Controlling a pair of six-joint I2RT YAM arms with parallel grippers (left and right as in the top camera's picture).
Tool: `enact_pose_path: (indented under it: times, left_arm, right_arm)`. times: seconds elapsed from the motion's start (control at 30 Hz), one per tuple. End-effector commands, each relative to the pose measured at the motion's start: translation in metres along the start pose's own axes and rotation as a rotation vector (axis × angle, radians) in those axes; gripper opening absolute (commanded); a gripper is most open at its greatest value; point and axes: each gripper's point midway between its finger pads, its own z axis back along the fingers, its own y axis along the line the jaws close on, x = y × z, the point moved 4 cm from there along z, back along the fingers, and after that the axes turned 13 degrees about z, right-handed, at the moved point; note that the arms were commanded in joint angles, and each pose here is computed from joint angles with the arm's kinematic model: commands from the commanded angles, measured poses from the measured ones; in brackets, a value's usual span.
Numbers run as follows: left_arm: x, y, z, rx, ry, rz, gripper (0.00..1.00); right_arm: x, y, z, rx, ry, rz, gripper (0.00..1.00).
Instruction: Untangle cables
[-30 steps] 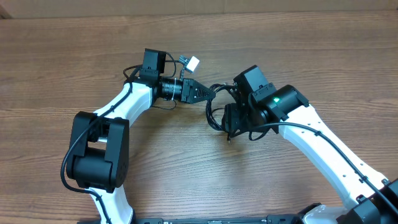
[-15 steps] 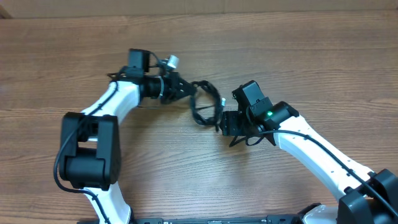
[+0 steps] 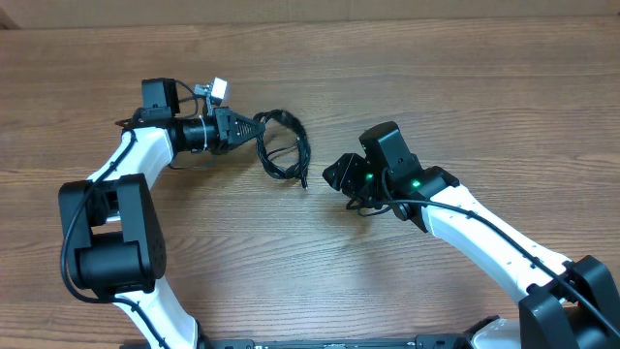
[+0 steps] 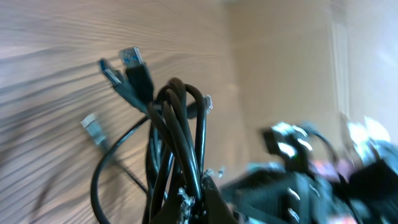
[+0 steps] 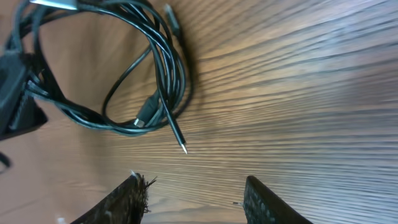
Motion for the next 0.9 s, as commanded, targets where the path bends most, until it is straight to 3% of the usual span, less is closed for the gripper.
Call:
enact_pose_path:
  times: [0.0,0.17,0.33,0.47,0.67,0.87]
  left_arm:
    - [-0.020,-0.039,0.015,-0.362,0.107,-0.303,0.04]
    - [-0.020,-0.038,0.015,-0.363,0.105,-0.311,0.04]
    - [-0.020,-0.038,0.015,-0.363,0.103,-0.321,0.04]
    - [-0.021,-0.039,0.014,-0.364,0.105,-0.328,0.04]
    - [-0.025,-0.043,0.005,-0.369,0.131,-0.344,0.04]
    - [-0.027,-0.044,0.002,-0.371,0.140,-0.347,0.04]
  right_arm:
    - [-0.002,0.004,-0.001,0.029,0.023,-0.073,0.29]
    - [0.008,-0.010,0.003,0.003,0.004,-0.229,0.28]
    - [0.027,-0.032,0.011,-0.011,-0.029,-0.355,0.39]
    - [0.028,-0.039,0.009,-0.031,-0.026,-0.370,0.49]
    - [0.024,-0.046,-0.015,-0.026,0.032,-0.382,0.49]
    - [0.025,-0.029,-0.048,0.170,0.129,-0.308,0.49]
